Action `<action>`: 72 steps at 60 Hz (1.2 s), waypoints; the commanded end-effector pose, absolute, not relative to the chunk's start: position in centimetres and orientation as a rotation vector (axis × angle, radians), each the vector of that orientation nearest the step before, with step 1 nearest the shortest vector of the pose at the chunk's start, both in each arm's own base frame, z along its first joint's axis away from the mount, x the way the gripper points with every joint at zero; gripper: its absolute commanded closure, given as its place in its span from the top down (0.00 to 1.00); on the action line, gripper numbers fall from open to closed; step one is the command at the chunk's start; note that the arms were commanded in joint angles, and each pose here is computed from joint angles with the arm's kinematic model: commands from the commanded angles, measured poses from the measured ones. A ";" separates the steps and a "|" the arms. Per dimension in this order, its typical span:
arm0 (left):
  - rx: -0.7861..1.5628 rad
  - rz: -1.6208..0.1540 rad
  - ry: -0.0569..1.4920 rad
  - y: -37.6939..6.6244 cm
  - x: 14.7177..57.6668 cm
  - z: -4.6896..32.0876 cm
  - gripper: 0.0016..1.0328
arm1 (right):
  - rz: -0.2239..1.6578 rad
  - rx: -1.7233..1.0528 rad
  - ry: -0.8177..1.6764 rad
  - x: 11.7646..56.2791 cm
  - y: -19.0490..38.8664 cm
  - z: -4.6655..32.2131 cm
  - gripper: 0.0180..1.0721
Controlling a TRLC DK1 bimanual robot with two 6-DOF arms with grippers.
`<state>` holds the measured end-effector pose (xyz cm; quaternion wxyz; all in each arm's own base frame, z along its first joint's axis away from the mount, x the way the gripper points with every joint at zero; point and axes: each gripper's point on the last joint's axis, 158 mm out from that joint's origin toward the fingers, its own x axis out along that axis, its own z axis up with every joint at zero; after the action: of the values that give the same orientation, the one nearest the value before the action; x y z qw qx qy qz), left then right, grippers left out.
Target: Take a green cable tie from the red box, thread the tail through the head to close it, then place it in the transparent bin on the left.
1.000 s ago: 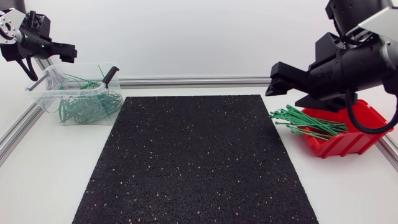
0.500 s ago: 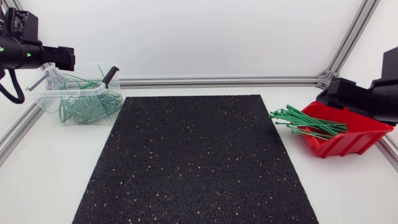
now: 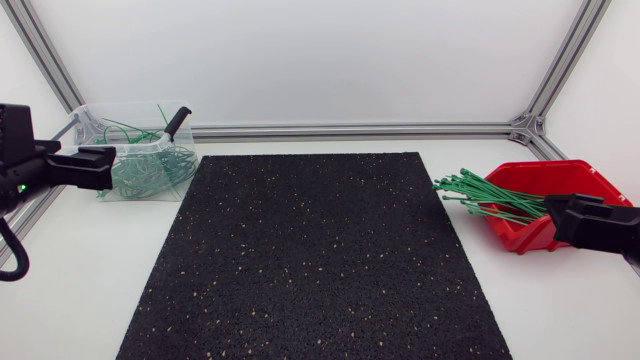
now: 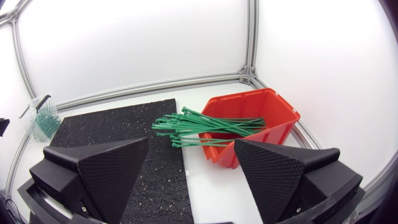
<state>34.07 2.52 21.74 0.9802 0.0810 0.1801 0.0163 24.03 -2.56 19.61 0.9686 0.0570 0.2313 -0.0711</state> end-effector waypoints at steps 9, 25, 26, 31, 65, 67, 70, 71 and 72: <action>0.146 0.049 0.247 2.4 30.9 20.8 0.96 | -0.181 0.067 0.370 23.4 -3.5 18.6 0.95; 0.114 0.048 0.143 1.8 28.5 19.8 0.96 | -0.140 0.053 0.282 23.9 -2.8 17.7 0.95; 0.110 0.045 0.142 1.7 28.3 19.6 0.96 | -0.135 0.051 0.274 24.0 -2.7 17.5 0.95; 0.097 0.038 0.136 1.4 27.8 18.9 0.96 | -0.118 0.044 0.245 24.2 -2.4 17.2 0.95; 0.009 -0.009 0.100 -0.1 25.6 13.7 0.96 | -0.011 0.000 0.059 25.4 -0.2 14.9 0.95; 0.003 -0.012 0.098 -0.2 25.6 13.4 0.96 | -0.010 0.000 0.057 25.4 -0.2 14.9 0.95; -0.001 -0.014 0.097 -0.3 25.5 13.1 0.96 | -0.010 0.000 0.057 25.4 -0.2 14.9 0.95; -0.001 -0.014 0.097 -0.3 25.5 13.1 0.96 | -0.010 0.000 0.057 25.4 -0.2 14.9 0.95; -0.001 -0.014 0.097 -0.3 25.5 13.1 0.96 | -0.010 0.000 0.057 25.4 -0.2 14.9 0.95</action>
<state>25.51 -0.05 15.05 0.9994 0.0122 0.0312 -0.0030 25.35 -0.43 15.50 0.9995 0.0082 0.0285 -0.0104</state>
